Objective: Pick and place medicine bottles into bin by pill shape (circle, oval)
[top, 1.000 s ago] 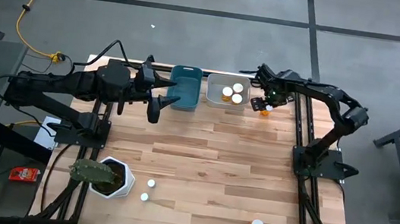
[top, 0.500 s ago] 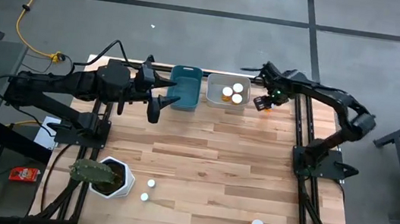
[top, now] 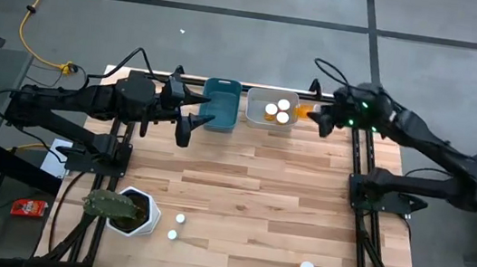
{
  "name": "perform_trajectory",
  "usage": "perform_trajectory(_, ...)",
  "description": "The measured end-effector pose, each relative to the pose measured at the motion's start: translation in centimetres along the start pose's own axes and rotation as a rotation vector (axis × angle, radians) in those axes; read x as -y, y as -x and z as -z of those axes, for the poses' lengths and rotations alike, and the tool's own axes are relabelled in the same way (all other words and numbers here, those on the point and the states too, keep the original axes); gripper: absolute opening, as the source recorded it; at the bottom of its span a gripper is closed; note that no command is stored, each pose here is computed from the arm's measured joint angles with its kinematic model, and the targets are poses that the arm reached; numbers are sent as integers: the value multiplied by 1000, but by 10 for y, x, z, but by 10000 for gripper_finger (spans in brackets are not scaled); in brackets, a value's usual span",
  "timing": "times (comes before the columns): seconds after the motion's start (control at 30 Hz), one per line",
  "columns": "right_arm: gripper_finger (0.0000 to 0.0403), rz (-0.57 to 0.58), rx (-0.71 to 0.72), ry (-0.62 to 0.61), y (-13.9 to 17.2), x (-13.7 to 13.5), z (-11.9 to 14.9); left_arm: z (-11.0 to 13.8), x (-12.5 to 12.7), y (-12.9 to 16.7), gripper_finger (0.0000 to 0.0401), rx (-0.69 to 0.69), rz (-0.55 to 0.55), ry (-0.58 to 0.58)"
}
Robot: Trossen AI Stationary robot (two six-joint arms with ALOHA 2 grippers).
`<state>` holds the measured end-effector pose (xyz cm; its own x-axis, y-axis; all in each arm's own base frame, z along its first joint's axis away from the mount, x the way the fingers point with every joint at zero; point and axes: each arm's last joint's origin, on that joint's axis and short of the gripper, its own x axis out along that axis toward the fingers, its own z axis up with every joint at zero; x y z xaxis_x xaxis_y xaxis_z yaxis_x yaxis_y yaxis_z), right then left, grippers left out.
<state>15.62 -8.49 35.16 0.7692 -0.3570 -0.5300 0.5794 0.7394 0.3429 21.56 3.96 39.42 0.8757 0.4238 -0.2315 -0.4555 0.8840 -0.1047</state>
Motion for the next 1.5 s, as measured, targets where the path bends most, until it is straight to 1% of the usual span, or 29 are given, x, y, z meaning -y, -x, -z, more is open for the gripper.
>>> perform_trajectory(0.1,185,-167,85,51,12,-26,0,0,0,0,248,1,0,3)
perform_trajectory(0.2,185,-318,138,103,16,-51,2,-1,0,0,248,12,3,10)
perform_trajectory(0.3,185,-443,157,152,13,-76,5,-1,0,0,248,13,7,24)
perform_trajectory(0.4,185,-539,165,222,6,-99,11,-1,0,0,248,13,8,29)
perform_trajectory(0.53,186,-567,194,255,0,-116,16,-1,0,0,248,13,8,30)
perform_trajectory(0.77,186,-567,198,244,-2,-117,16,-1,0,0,248,13,8,30)
perform_trajectory(0.83,186,-547,208,219,-2,-117,15,-1,1,0,248,12,12,31)
perform_trajectory(0.93,186,-456,214,185,-4,-115,8,-1,2,0,248,5,47,46)
perform_trajectory(1.0,186,-374,193,213,-7,-113,-1,-1,2,0,248,-1,75,55)
perform_trajectory(1.1,186,-252,157,254,-16,-110,-24,-1,4,0,248,-10,134,56)
perform_trajectory(1.17,186,-164,111,293,-27,-106,-40,0,5,-2,248,20,165,63)
perform_trajectory(1.23,186,-83,55,331,-39,-101,-54,7,8,-7,248,64,199,73)
perform_trajectory(1.33,186,7,-21,386,-59,-93,-75,27,10,-18,248,142,230,113)
perform_trajectory(1.43,186,56,-116,428,-83,-82,-88,45,9,-24,248,234,269,180)
perform_trajectory(1.5,186,93,-191,442,-102,-73,-92,58,8,-27,248,258,292,219)
